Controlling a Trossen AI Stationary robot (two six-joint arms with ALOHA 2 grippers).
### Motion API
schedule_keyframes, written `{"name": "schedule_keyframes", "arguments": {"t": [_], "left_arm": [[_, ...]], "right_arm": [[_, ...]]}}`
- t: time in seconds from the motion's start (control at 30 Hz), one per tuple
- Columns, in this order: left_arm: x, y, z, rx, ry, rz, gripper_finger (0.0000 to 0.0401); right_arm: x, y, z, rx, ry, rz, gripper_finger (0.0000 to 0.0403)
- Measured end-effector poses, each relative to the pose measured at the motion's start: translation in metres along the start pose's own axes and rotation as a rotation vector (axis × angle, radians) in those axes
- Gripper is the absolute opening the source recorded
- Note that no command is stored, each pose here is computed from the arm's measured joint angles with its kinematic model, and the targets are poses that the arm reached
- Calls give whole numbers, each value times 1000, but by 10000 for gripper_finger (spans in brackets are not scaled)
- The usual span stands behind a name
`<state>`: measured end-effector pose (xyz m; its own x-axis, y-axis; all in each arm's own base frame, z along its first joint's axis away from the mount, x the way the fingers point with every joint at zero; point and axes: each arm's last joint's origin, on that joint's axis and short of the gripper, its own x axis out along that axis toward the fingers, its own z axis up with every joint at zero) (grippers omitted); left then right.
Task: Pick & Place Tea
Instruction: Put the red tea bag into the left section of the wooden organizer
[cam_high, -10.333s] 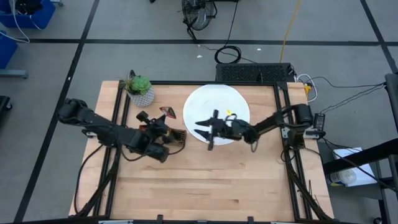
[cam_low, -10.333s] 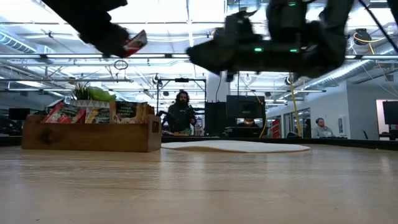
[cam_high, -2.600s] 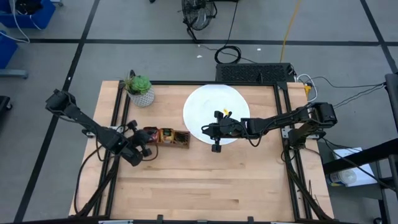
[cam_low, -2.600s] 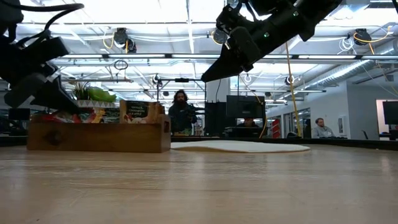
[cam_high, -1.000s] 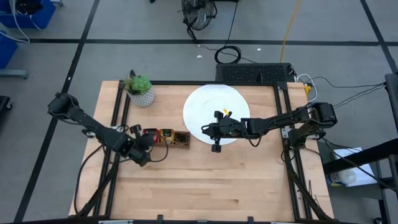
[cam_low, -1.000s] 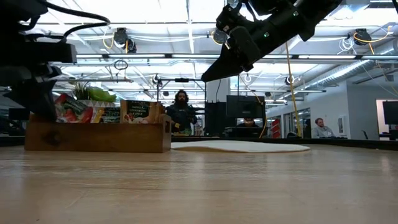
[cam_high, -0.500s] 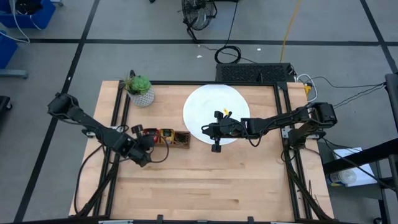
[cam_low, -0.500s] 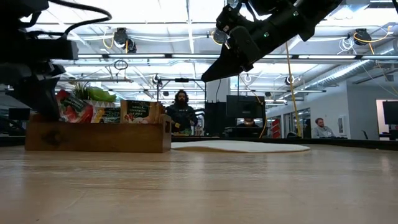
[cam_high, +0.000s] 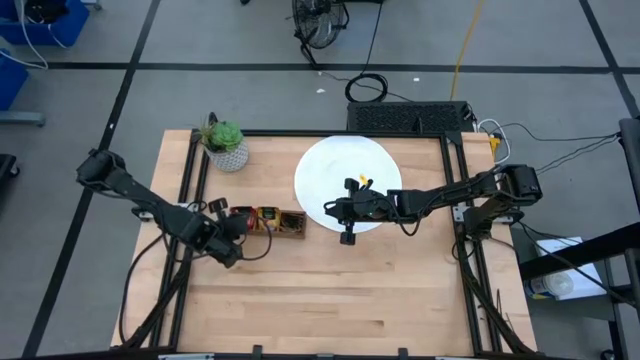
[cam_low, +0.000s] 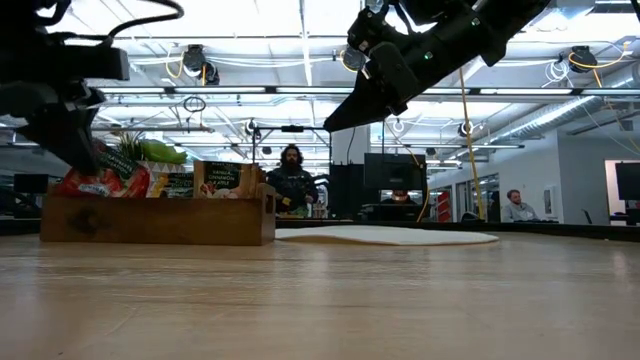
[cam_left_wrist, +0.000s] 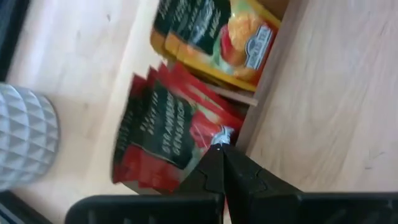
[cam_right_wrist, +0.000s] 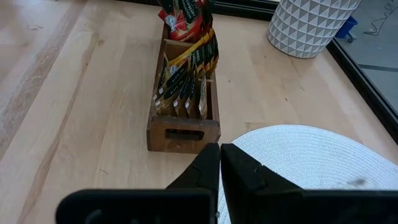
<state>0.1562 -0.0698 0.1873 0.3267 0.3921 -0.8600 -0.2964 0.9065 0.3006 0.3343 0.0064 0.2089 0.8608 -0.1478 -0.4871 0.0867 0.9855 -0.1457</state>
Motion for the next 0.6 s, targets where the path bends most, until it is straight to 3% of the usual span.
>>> {"name": "schedule_keyframes", "arguments": {"t": [0.6], "left_arm": [[22, 4, -24, -67, 53, 62, 6]], "right_arm": [[0, 0, 0, -5, 0, 0, 6]]}}
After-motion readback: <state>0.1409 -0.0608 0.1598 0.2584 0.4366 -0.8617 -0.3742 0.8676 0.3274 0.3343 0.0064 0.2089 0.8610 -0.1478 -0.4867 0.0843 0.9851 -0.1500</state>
